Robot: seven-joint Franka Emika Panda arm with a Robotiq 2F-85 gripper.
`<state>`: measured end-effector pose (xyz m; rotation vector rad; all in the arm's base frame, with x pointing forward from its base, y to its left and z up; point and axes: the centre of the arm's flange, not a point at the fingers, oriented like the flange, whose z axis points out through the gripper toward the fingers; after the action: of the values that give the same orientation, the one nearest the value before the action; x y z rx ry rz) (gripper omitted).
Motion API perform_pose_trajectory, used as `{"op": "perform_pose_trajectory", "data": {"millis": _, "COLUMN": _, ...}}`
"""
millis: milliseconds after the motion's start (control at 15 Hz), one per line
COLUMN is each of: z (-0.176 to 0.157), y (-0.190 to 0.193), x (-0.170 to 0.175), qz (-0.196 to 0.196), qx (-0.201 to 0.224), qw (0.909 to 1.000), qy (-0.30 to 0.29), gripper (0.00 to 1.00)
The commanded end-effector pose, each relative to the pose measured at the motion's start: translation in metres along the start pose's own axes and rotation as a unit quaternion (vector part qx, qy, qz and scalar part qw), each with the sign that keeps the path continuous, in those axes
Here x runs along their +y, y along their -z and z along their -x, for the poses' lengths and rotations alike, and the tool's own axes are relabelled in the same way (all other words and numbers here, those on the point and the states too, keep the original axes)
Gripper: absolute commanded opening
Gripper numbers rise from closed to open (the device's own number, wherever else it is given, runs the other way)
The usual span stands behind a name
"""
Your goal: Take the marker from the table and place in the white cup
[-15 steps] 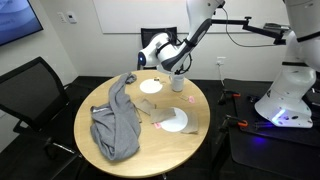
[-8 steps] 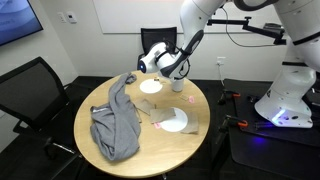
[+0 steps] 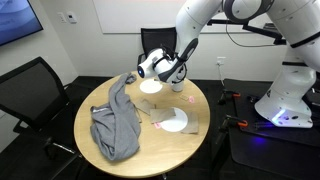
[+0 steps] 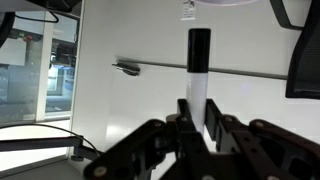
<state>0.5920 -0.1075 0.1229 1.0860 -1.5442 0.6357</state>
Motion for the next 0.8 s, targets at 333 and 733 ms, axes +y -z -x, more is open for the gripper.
{"op": "perform_pose_trajectory", "data": {"millis": 333, "z": 0.022, "y": 0.002, "x": -0.025, "qz": -0.002, "qx": 0.0, "qw": 1.0, "qy": 0.001, "gripper": 0.05}}
{"op": "perform_pose_trajectory", "data": {"millis": 733, "z": 0.048, "y": -0.005, "x": -0.026, "qz": 0.003, "qx": 0.007, "qw": 0.9999, "qy": 0.008, "gripper": 0.05}}
